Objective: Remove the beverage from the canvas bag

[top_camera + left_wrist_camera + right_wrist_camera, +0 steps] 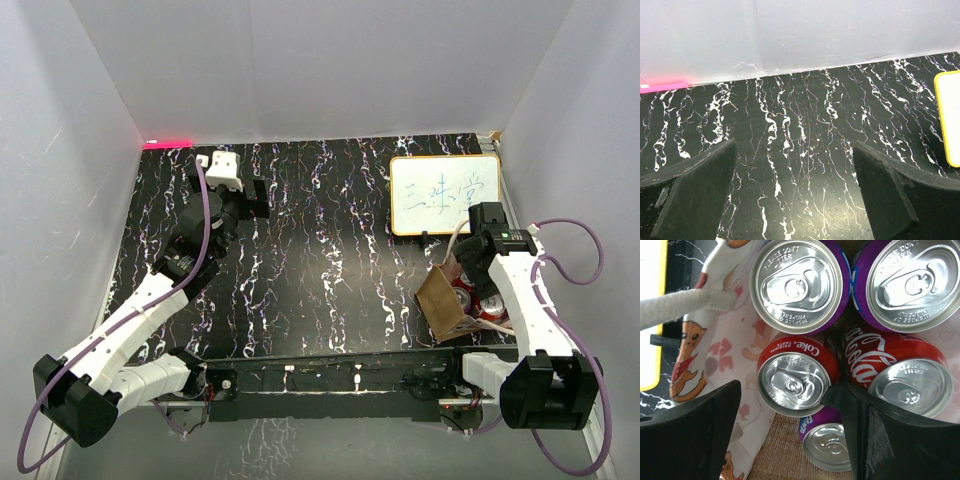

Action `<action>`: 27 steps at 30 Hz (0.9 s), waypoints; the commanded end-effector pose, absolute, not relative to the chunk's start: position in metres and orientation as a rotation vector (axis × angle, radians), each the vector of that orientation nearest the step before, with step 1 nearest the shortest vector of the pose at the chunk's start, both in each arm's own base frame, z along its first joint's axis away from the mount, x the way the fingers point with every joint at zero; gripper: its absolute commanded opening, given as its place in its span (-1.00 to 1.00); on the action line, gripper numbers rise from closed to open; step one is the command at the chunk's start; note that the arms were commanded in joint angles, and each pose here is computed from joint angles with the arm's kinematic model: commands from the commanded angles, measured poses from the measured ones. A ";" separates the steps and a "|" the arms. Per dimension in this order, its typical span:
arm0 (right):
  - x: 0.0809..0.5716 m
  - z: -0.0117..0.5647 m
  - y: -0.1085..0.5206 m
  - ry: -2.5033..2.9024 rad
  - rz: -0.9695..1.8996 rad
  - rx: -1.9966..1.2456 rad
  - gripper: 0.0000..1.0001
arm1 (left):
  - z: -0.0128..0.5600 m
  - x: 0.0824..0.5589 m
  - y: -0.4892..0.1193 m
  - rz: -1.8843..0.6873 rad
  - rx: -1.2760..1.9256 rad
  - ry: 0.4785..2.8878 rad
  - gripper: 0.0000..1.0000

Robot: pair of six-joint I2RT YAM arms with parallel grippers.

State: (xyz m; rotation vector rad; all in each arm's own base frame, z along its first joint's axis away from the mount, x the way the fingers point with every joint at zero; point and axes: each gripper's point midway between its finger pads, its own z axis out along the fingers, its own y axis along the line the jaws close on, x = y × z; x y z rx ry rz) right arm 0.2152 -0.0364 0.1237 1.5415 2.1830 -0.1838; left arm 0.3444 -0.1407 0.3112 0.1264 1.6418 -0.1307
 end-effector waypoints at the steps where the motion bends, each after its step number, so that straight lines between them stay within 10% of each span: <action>1: 0.215 0.109 -0.047 2.144 -0.263 1.576 0.62 | 0.323 0.342 -0.139 -0.138 0.109 1.600 0.94; 14: 0.223 0.079 -0.043 2.206 -0.286 1.599 0.56 | 0.323 0.342 -0.139 -0.135 0.108 1.599 0.94; 27: 0.229 0.107 -0.039 2.158 -0.199 1.586 0.05 | 0.319 0.343 -0.141 -0.135 0.115 1.609 0.94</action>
